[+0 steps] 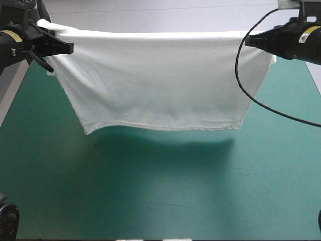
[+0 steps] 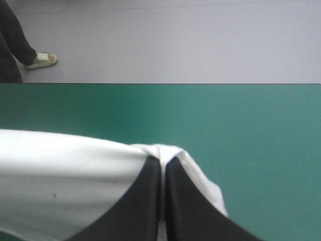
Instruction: Fold the cloth
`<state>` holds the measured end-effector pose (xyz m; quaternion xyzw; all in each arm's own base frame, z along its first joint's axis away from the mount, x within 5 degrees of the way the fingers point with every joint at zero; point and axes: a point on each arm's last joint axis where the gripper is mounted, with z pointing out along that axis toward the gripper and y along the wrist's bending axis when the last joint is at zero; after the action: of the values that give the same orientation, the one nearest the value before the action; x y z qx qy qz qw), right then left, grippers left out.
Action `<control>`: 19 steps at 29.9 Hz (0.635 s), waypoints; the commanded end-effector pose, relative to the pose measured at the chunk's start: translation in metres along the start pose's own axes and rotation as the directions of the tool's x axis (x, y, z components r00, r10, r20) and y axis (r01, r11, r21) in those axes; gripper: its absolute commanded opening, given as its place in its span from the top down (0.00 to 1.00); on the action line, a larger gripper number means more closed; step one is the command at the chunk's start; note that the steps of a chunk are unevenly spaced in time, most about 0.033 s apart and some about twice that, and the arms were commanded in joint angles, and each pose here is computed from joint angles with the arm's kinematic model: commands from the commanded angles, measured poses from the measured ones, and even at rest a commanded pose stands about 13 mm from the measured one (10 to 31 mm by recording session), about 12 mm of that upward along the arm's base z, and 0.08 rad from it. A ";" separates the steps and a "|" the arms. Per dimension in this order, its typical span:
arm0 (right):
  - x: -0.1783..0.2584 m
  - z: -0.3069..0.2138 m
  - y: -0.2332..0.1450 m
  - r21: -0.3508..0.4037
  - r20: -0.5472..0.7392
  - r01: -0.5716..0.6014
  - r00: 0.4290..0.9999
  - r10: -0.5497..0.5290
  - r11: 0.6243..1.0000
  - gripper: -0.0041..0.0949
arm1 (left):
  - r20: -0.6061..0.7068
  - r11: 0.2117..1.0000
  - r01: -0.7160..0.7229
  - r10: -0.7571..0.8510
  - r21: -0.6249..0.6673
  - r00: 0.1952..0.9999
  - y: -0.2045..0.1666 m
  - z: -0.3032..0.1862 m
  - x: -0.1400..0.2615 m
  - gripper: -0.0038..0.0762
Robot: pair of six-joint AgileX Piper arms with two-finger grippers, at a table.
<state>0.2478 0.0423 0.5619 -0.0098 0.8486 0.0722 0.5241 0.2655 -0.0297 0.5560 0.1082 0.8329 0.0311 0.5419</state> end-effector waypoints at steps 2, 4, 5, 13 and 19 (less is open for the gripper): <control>-0.016 -0.019 0.004 -0.049 0.157 0.035 0.987 -0.027 0.998 0.98 | 0.176 0.998 -0.004 0.015 -0.067 0.984 0.007 -0.024 -0.018 0.96; -0.020 -0.003 0.007 -0.065 0.181 0.036 0.983 -0.024 0.997 0.98 | 0.213 0.999 0.005 0.005 -0.046 0.977 0.005 -0.015 -0.022 0.96; -0.023 0.007 0.008 -0.075 0.199 0.033 0.980 -0.018 0.997 0.98 | 0.237 1.000 0.013 -0.006 -0.027 0.972 0.003 -0.010 -0.025 0.96; -0.040 0.091 0.013 -0.101 0.379 0.043 0.925 -0.001 0.994 0.98 | 0.300 0.998 0.048 -0.060 0.046 0.952 -0.006 0.068 -0.034 0.96; -0.051 0.092 0.012 -0.074 0.450 0.073 0.892 -0.032 0.995 0.98 | 0.321 1.000 0.018 -0.013 -0.015 0.947 0.000 0.080 -0.047 0.96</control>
<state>0.3803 0.0719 0.5192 -0.0391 0.7802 0.1020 0.6159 0.3851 -0.0501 0.5158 0.1100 0.8020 0.0041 0.5871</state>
